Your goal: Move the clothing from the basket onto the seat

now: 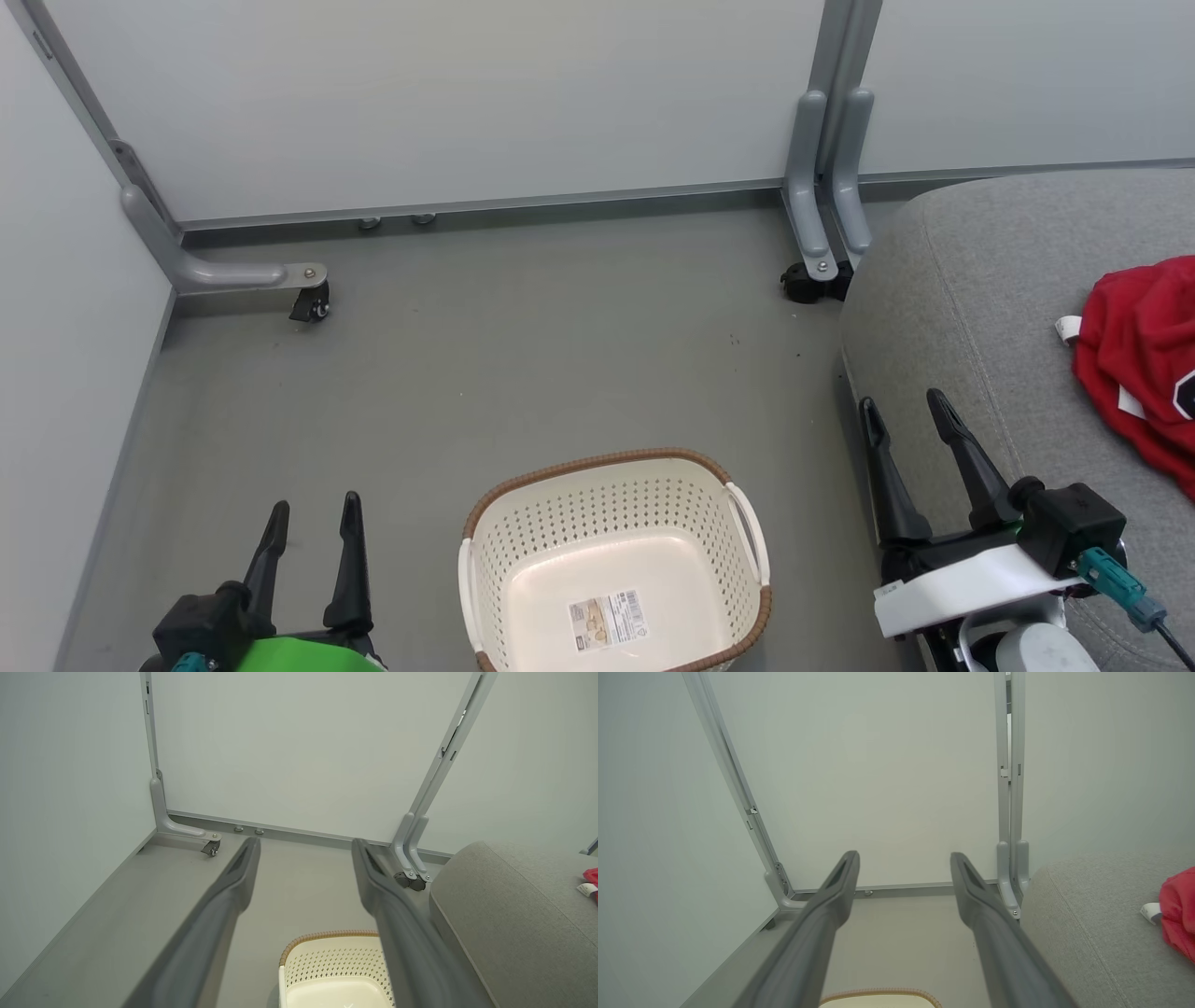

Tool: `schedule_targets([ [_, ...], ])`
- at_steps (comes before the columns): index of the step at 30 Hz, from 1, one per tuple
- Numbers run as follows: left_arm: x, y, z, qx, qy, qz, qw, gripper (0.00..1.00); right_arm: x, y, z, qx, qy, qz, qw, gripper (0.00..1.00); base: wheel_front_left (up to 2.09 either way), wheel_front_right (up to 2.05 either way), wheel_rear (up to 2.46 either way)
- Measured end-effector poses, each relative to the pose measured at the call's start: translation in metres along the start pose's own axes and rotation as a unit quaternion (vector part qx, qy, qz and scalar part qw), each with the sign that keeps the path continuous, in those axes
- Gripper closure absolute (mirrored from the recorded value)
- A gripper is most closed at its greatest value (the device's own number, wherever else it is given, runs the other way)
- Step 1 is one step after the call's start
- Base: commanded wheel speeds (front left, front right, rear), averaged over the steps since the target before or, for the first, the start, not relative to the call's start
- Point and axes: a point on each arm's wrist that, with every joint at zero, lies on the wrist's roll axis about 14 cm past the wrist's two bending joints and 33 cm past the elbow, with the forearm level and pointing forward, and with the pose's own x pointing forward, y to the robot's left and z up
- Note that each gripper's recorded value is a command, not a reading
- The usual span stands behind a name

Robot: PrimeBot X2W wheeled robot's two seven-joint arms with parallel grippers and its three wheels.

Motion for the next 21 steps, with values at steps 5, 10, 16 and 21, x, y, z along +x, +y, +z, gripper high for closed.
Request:
schedule_targets([
  [5,0.0,0.001,-0.001,-0.007,0.001,0.003,1.0,0.0,0.0,-0.001,0.0,-0.001,0.0,-0.001,1.0,0.0,0.0,0.0,0.0],
  [10,0.0,0.002,-0.002,-0.013,0.003,0.004,1.0,0.0,0.0,-0.002,0.001,-0.002,-0.001,-0.002,1.0,0.0,0.0,0.0,0.0],
  [16,-0.003,0.003,-0.014,-0.018,0.02,0.009,1.0,1.0,-0.007,-0.003,-0.015,0.004,0.023,-0.009,1.0,1.0,0.0,0.0,0.0],
  [21,-0.005,0.006,-0.019,-0.05,0.031,0.02,0.998,1.0,-0.012,-0.009,-0.022,0.041,0.037,-0.027,0.998,1.0,0.0,0.0,0.0],
])
